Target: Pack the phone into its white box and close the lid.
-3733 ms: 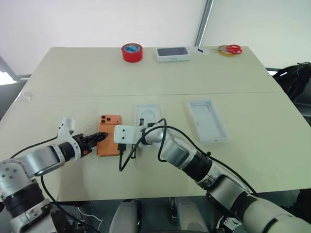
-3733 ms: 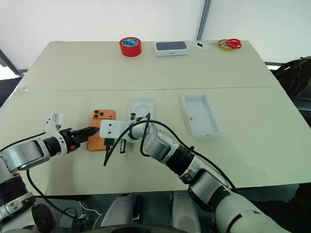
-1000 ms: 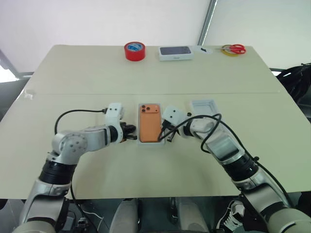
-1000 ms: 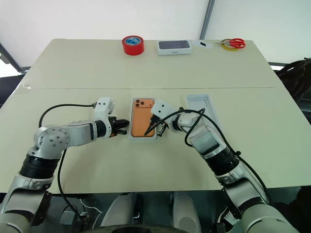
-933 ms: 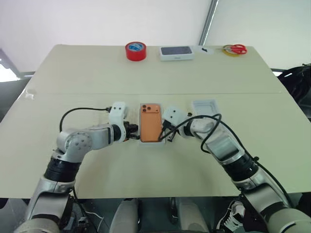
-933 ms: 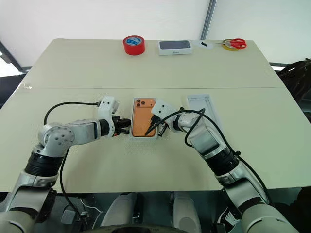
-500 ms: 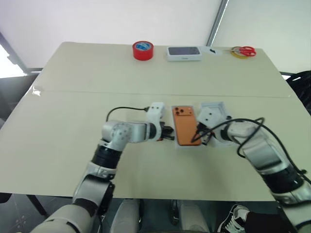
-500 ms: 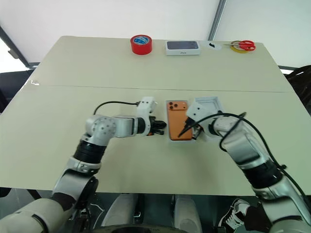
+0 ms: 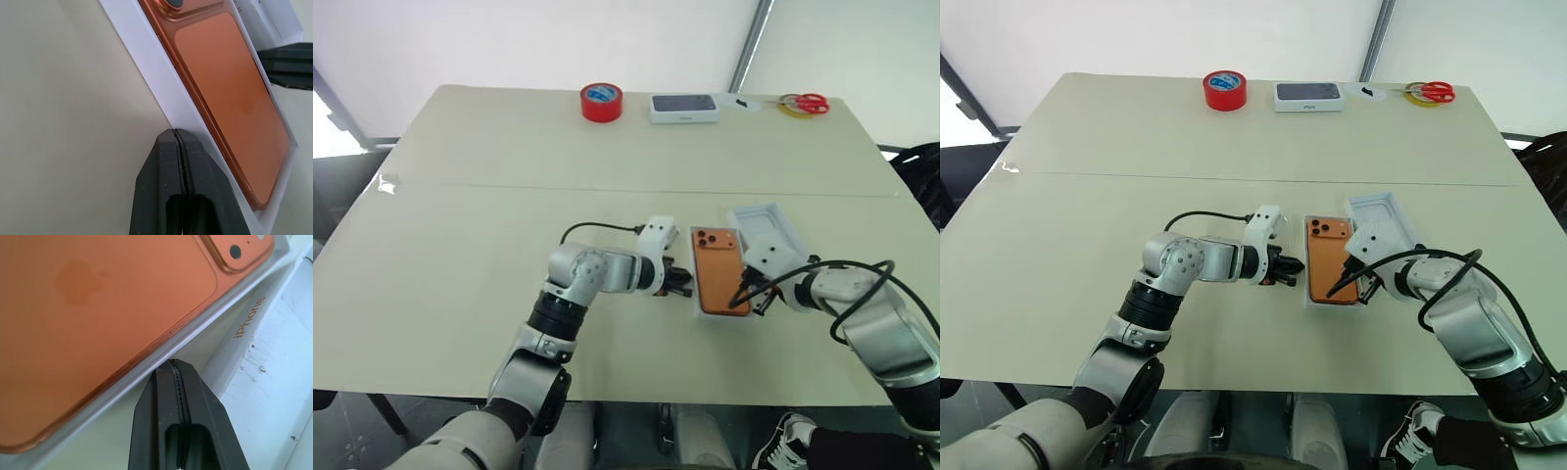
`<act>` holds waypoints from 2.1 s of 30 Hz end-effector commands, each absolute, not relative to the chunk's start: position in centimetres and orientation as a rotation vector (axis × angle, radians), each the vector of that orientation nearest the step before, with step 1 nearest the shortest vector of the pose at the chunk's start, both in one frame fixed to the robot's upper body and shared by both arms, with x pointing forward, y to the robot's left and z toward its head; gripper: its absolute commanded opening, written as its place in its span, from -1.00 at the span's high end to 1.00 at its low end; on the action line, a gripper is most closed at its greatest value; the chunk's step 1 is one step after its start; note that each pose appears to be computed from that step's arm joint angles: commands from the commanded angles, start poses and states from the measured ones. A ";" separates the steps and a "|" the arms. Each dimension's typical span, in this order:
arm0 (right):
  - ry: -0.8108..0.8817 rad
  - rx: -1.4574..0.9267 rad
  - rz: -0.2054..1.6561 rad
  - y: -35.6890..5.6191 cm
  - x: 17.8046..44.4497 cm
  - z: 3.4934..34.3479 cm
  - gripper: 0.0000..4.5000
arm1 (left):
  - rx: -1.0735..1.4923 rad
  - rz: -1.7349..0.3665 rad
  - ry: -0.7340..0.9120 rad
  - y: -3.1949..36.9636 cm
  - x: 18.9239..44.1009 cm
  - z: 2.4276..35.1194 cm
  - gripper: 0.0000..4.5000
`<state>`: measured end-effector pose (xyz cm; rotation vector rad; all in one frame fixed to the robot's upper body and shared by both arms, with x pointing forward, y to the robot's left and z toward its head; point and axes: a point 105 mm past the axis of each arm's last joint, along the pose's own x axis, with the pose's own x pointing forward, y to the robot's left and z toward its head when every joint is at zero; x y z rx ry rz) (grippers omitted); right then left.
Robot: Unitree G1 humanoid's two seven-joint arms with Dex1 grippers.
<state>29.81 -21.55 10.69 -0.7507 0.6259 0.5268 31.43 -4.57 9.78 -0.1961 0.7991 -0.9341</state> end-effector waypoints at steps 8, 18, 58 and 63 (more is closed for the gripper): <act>0.592 -0.725 0.584 -23.2 29.2 14.0 0.62 | -0.234 -0.907 0.721 -1.6 32.7 11.6 1.00; 0.587 -0.519 0.494 -24.7 30.9 16.7 -0.51 | 0.053 -0.989 0.239 2.9 32.3 15.6 1.00; 0.552 0.231 0.692 -19.0 34.0 24.2 0.99 | 0.195 -0.972 0.020 8.4 30.6 15.2 1.00; 0.650 0.404 1.009 -13.1 31.4 22.9 0.99 | 0.242 -0.969 0.038 8.9 31.5 14.6 1.00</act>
